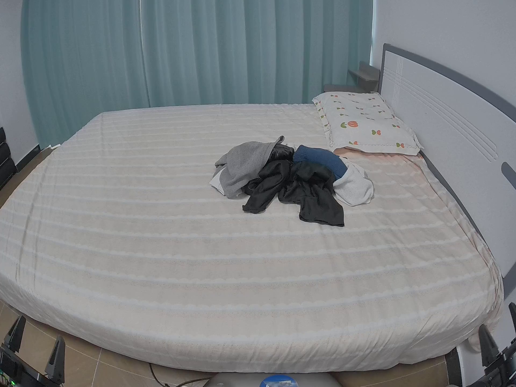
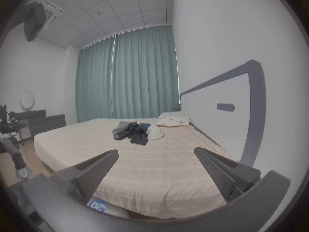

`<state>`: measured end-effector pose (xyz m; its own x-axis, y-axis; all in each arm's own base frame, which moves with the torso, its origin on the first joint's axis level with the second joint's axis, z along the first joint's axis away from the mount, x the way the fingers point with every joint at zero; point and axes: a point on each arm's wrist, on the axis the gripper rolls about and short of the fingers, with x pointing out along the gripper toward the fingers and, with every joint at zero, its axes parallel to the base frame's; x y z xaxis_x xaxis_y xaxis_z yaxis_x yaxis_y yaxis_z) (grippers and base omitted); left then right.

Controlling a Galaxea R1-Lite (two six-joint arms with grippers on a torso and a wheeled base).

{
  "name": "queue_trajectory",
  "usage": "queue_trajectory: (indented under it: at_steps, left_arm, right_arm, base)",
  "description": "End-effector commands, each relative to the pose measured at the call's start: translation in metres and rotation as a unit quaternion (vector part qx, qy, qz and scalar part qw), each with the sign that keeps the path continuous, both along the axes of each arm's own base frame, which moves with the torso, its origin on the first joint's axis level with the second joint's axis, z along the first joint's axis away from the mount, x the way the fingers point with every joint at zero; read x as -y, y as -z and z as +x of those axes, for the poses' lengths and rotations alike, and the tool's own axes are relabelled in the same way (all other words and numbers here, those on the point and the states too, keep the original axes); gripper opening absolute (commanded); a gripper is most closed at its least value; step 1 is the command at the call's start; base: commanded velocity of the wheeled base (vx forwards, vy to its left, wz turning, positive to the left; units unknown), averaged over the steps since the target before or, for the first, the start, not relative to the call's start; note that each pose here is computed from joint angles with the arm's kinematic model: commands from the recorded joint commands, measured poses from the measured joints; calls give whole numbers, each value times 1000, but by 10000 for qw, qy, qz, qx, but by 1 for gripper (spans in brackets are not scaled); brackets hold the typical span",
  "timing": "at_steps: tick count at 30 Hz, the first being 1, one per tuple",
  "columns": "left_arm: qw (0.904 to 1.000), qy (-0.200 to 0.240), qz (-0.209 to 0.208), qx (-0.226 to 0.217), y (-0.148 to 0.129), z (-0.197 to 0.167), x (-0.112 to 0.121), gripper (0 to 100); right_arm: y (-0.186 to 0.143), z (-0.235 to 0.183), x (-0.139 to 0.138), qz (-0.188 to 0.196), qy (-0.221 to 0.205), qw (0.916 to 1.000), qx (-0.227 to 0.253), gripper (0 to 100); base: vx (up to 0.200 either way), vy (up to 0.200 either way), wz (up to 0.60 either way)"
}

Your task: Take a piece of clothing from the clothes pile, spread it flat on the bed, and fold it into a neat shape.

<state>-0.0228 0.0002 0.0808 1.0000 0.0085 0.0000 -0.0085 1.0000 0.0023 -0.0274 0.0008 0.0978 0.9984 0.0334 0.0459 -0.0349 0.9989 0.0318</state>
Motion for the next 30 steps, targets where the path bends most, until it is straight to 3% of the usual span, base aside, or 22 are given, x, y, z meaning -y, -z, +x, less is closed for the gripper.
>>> queue_trajectory:
  at_steps: [1,6,7,8,9,12,13,15,18,19,21,23,24,25,30]
  left_arm:
    - [10000,4,4,8,5,0,0,100]
    - [10000,66,4,8,5,0,0,100]
    - [10000,89,-4,8,5,0,0,100]
    - [10000,89,-4,8,5,0,0,100]
    - [9999,112,-4,8,5,0,0,100]
    - [9999,112,-4,8,5,0,0,100]
    - [9999,112,-4,8,5,0,0,100]
    - [9999,112,-4,8,5,0,0,100]
    - [9999,104,-4,8,5,0,0,100]
    - [9999,104,-4,8,5,0,0,100]
    - [9999,104,-12,8,5,0,0,100]
    - [9999,104,-12,8,5,0,0,100]
    - [9999,104,-12,8,5,0,0,100]
    - [9999,104,-12,8,5,0,0,100]
    - [9999,104,-12,8,5,0,0,100]
  right_arm:
    - [-56,2,0,92,-113,9999,-19,100]
    - [-72,31,0,56,-298,9969,-724,100]
    - [-79,47,-2,63,-416,9934,-1070,100]
    - [-79,47,-2,63,-416,9934,-1070,100]
    - [-84,74,-4,134,-582,9844,-1655,100]
    - [-85,120,-8,283,-752,9687,-2347,100]
    - [-86,122,-9,285,-759,9685,-2355,100]
    - [-76,176,-17,446,-852,9544,-2827,100]
    - [-57,233,-25,746,-782,9452,-3080,100]
    - [-55,236,-26,758,-785,9450,-3082,100]
    - [-24,293,-38,991,-688,9415,-3148,100]
    - [-24,293,-38,991,-688,9415,-3148,100]
    - [13,343,-46,1019,-317,9438,-3128,100]
    - [28,364,-51,977,-147,9453,-3109,100]
    - [65,415,-70,902,26,9463,-3104,100]
  base:
    - [0,0,0]
    - [0,0,0]
    - [0,0,0]
    - [0,0,0]
    - [0,0,0]
    - [0,0,0]
    - [0,0,0]
    - [0,0,0]
    - [0,0,0]
    - [0,0,0]
    - [0,0,0]
    - [0,0,0]
    - [0,0,0]
    - [0,0,0]
    - [0,0,0]
